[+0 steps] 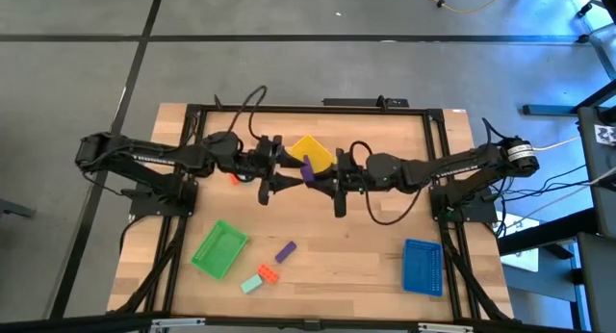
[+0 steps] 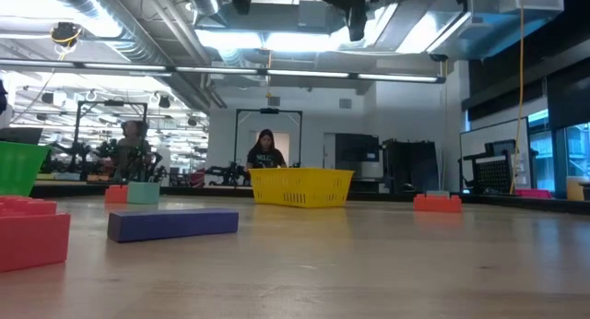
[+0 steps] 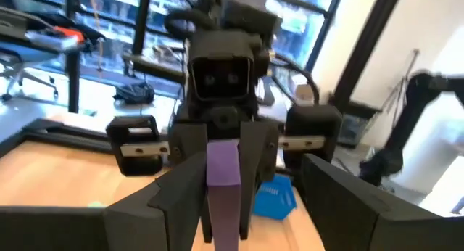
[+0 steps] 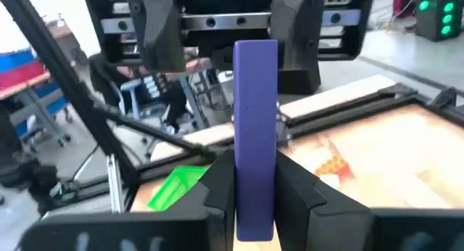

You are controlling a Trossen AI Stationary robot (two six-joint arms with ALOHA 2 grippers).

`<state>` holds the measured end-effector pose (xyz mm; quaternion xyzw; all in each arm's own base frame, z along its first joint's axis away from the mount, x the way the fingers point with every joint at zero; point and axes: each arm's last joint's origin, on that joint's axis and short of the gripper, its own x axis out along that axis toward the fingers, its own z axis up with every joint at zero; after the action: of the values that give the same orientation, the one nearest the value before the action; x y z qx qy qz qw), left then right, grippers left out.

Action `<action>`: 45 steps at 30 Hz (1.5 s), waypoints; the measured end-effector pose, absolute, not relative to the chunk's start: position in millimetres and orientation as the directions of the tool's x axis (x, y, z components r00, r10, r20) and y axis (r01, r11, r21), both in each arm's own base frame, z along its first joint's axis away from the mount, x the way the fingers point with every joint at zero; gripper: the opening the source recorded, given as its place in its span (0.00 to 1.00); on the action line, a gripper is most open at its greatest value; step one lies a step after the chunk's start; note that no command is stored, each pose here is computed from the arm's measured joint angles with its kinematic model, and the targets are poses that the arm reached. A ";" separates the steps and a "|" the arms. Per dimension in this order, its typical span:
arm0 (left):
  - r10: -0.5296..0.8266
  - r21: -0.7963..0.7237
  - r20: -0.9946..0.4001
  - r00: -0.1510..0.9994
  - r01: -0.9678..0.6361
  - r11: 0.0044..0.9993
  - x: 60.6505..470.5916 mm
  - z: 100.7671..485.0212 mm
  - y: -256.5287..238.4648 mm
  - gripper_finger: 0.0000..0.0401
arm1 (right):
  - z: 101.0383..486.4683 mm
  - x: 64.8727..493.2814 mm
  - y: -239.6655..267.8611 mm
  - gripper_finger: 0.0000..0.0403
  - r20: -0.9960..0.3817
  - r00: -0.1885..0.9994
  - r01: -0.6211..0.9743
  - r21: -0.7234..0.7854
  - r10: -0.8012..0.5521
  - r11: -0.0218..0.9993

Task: Sort & place blocks by color
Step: Put the top violet block into the yellow bin

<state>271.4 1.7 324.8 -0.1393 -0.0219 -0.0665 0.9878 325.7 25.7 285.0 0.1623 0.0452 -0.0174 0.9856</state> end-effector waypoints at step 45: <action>0.035 -0.264 -0.040 0.999 -0.044 0.963 249.8 327.3 22.6 0.11 | 299.2 302.2 13.9 0.59 -0.181 0.982 0.113 0.310 -0.058 0.944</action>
<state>249.8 22.6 327.3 -0.1338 0.0175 0.0200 0.9907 302.2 13.9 299.2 0.1615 0.0851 -0.0434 0.9822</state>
